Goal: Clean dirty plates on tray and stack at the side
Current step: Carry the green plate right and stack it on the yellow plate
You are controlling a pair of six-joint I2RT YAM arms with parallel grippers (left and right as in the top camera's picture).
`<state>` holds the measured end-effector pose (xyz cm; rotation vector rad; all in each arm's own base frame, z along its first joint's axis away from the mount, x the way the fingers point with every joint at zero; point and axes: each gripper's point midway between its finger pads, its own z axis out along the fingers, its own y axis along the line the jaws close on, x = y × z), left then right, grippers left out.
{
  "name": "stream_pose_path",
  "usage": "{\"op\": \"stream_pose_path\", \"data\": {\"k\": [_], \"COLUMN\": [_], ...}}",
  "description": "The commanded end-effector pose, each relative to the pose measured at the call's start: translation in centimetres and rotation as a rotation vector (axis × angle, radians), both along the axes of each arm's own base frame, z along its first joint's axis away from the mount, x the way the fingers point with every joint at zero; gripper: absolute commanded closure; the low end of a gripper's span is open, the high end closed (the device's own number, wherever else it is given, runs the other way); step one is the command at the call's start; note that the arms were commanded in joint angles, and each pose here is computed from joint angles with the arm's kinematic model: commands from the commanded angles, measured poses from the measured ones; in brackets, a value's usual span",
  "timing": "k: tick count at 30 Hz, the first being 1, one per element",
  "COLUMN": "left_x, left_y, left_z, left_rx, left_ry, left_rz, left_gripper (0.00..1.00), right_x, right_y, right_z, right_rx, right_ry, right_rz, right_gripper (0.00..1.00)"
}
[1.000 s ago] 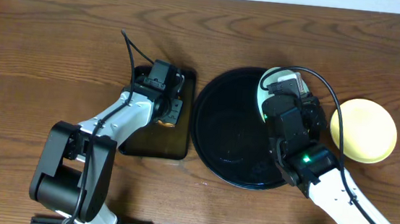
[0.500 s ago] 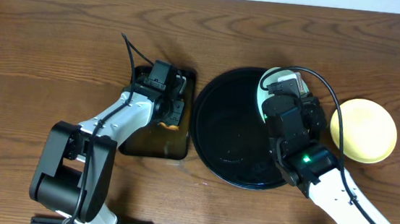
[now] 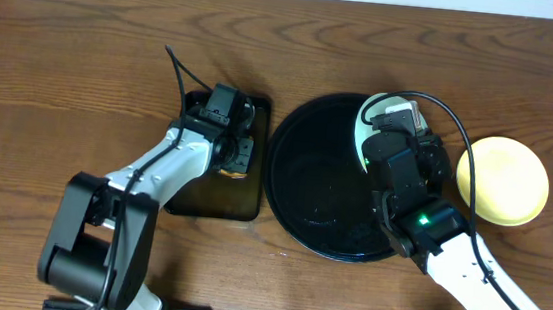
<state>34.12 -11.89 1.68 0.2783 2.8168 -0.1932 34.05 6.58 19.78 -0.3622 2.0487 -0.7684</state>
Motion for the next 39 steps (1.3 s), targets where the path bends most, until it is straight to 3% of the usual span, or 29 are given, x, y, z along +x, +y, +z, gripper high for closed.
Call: {"op": "stream_pose_path", "data": {"k": [1, 4, 7, 10, 14, 17, 24, 39], "left_x": [1.2, 1.5, 1.4, 0.7, -0.6, -1.5, -1.9, -1.9], "left_y": [0.3, 0.2, 0.2, 0.4, 0.8, 1.1, 1.2, 1.2], "left_z": [3.6, 5.6, 7.2, 7.8, 7.1, 6.6, 6.4, 6.4], "left_rx": [0.0, -0.017, -0.029, -0.045, -0.039, -0.025, -0.019, -0.018], "left_ry": [-0.106, -0.16, -0.195, -0.18, -0.114, -0.074, -0.059, -0.056], "left_rz": [0.01, 0.011, 0.013, 0.055, 0.094, 0.094, 0.094, 0.094], "left_gripper": [0.54, 0.36, 0.26, 0.25, 0.24, 0.24, 0.23, 0.23], "right_x": [0.2, 0.5, 0.9, 1.2, 1.7, 1.3, 0.5, -5.0], "right_y": [0.2, -0.4, -1.5, -3.9, -5.1, -8.4, -15.0, -26.0], "right_z": [1.6, 1.9, 2.2, 1.7, -0.9, -2.5, -4.2, -9.4], "right_rx": [0.035, 0.047, 0.115, 0.253, 0.436, 0.595, 0.877, 0.893], "right_ry": [-0.052, -0.07, -0.119, -0.165, -0.078, -0.064, -0.079, -0.068], "right_rz": [-0.018, -0.037, -0.1, -0.219, -0.229, -0.366, -0.551, -0.946], "right_gripper": [0.99, 0.99, 0.99, 0.99, 0.99, 0.99, 0.99, 0.95]}}
